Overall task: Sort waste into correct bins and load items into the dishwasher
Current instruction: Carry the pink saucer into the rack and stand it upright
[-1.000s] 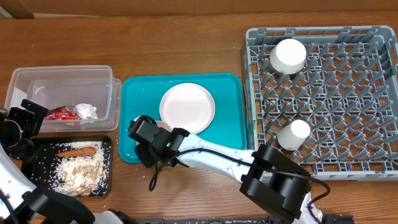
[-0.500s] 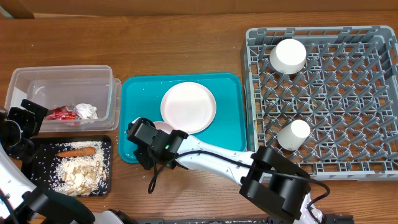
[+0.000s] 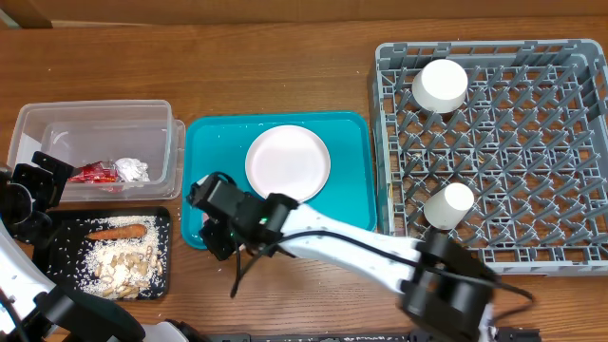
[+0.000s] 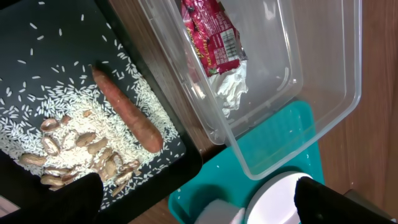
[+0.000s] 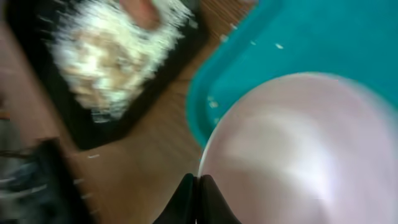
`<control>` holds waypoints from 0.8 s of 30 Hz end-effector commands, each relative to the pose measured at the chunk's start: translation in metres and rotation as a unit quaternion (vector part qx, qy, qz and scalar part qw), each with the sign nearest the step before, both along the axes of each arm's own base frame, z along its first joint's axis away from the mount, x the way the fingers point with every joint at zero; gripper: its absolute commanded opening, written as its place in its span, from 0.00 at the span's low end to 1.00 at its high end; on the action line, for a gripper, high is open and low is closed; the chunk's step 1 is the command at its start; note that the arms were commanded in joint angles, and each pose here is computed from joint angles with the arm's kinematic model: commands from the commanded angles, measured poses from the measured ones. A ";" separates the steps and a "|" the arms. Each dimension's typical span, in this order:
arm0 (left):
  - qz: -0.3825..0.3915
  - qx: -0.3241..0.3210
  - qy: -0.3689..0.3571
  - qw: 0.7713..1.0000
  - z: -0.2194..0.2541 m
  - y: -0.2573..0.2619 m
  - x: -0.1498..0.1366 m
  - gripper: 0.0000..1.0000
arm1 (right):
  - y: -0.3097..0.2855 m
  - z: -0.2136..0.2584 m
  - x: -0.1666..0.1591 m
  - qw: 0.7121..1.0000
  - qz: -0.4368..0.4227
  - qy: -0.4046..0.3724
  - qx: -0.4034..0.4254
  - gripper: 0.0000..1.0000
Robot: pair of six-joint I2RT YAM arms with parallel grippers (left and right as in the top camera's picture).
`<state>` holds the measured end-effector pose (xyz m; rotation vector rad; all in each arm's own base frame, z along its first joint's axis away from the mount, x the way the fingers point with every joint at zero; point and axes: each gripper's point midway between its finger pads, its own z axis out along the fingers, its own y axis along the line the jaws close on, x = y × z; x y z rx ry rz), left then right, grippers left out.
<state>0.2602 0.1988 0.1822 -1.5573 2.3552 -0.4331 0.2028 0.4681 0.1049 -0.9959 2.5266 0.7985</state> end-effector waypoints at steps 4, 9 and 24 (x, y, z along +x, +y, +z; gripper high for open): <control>0.003 0.013 -0.009 1.000 0.010 0.002 0.001 1.00 | -0.046 0.161 0.020 0.989 -0.024 -0.038 0.139 0.04; 0.003 0.013 -0.009 1.000 0.010 0.002 0.001 1.00 | -0.128 0.220 0.052 0.978 -0.059 -0.008 0.201 0.04; 0.003 0.013 -0.009 1.000 0.010 0.002 0.001 1.00 | -0.389 0.218 0.141 0.891 -0.196 0.079 0.402 0.04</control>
